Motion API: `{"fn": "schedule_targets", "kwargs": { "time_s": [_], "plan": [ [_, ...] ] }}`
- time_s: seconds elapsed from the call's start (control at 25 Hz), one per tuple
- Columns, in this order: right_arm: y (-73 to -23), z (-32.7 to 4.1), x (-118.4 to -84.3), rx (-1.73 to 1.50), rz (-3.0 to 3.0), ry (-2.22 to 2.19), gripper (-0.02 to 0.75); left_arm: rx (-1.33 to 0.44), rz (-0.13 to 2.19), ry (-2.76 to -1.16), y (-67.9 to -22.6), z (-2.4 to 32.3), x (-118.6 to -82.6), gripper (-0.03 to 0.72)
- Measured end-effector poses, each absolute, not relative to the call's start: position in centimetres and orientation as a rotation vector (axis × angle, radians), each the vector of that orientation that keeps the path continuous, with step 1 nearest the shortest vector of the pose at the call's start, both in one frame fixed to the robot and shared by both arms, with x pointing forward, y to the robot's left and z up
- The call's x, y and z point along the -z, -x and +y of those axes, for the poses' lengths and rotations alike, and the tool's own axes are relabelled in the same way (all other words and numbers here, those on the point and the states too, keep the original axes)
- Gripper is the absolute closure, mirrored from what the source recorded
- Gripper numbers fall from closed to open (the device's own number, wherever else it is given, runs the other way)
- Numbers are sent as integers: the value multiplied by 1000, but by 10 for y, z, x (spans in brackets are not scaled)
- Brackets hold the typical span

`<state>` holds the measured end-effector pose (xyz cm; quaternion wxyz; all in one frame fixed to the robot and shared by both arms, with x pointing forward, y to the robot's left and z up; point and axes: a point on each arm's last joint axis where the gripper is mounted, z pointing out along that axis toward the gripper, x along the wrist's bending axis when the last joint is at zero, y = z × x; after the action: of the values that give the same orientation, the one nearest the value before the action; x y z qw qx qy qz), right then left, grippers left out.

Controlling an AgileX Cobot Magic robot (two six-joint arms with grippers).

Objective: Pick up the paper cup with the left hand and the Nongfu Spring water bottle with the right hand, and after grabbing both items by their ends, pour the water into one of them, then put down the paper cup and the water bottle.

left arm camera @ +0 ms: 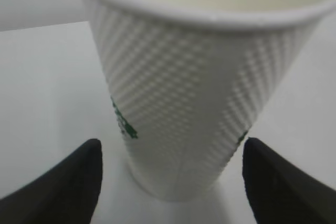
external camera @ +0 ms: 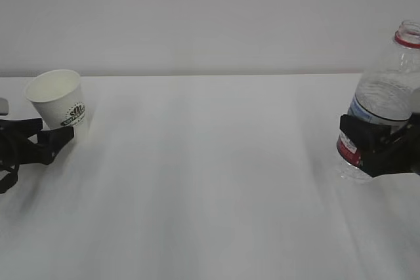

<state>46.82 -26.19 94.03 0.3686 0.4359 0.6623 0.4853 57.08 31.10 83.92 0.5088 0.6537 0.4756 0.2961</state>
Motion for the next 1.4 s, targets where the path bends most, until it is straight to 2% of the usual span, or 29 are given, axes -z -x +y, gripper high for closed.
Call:
{"fn": "schedule_targets", "kwargs": {
  "time_s": [0.68,0.92,1.12,1.4],
  "plan": [
    [-468,-262,-940,-1246,1700,-1119,234,-768,1036,-1615,-611,297,-852,83],
    [-468,-262,-940,-1246,1700,-1119,234,-739,1064,-1629,-611,296,-836,83],
    [-468,-262,-940,-1246,1700,-1119,234,-741,1068,-1594,-611,296,-833,10],
    [-468,-262,-940,-1246,1701,-1119,234,-769,1060,-1558,-617,297,-836,-2]
  ]
}}
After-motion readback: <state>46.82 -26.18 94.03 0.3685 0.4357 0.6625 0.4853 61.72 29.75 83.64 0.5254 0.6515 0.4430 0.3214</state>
